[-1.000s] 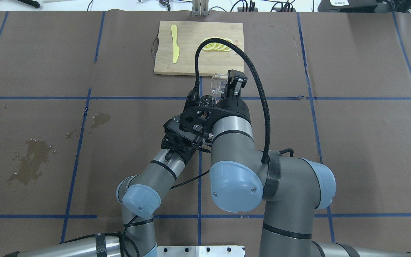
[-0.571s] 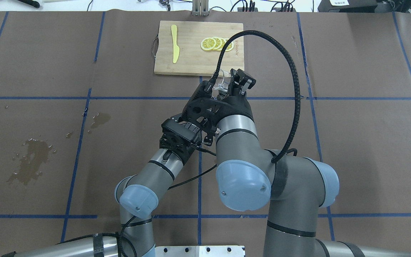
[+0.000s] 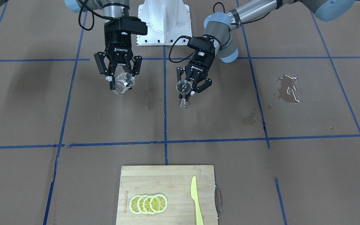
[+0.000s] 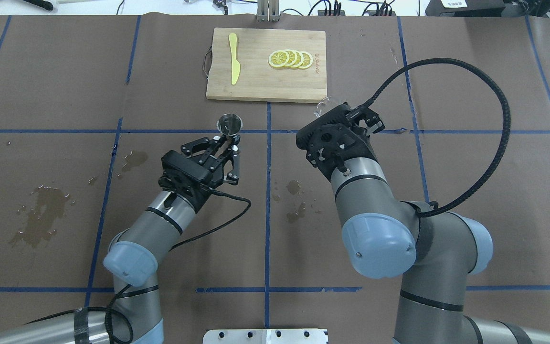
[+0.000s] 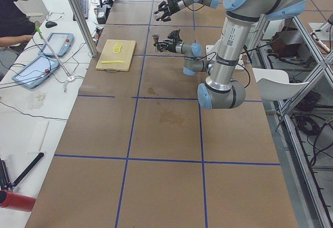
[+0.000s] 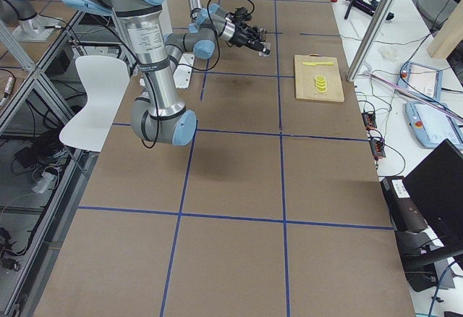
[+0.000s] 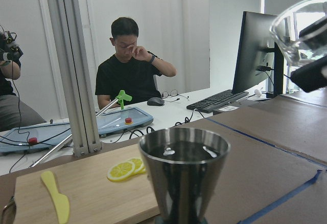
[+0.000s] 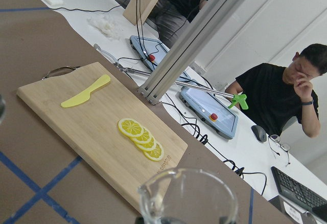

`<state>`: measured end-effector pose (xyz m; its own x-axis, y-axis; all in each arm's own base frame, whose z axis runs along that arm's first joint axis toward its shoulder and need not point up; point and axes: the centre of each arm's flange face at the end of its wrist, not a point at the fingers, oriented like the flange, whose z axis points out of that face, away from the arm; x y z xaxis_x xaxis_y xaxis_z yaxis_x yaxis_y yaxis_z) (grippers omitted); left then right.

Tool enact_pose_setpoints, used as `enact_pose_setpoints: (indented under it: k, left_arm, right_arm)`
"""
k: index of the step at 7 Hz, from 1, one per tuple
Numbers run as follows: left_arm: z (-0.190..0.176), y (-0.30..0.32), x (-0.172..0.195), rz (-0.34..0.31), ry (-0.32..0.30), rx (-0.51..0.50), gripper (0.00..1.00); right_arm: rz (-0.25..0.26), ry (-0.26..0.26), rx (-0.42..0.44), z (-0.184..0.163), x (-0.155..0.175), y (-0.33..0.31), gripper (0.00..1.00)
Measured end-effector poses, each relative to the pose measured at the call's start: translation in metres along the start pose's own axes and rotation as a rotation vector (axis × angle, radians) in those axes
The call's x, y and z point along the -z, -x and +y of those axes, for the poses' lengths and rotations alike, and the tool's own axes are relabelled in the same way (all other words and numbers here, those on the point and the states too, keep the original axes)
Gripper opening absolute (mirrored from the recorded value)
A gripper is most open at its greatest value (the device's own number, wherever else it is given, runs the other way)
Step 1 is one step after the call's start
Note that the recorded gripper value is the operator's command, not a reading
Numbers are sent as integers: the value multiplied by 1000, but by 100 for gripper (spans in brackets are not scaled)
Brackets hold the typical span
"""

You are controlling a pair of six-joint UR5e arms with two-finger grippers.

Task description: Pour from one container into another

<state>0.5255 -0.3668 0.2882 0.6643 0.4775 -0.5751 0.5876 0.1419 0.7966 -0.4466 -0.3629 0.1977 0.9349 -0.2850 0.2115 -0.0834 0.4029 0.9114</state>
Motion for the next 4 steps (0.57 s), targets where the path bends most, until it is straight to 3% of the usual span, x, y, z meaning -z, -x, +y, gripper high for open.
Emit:
enact_pose_setpoints:
  k: [2, 4]
  left_arm:
    - [24, 79, 38, -8, -43, 22, 0]
    - [45, 135, 69, -47, -44, 6, 0]
  right_arm:
    - [0, 33, -41, 17, -6, -22, 0]
    - [-3, 49, -51, 19, -10, -33, 0]
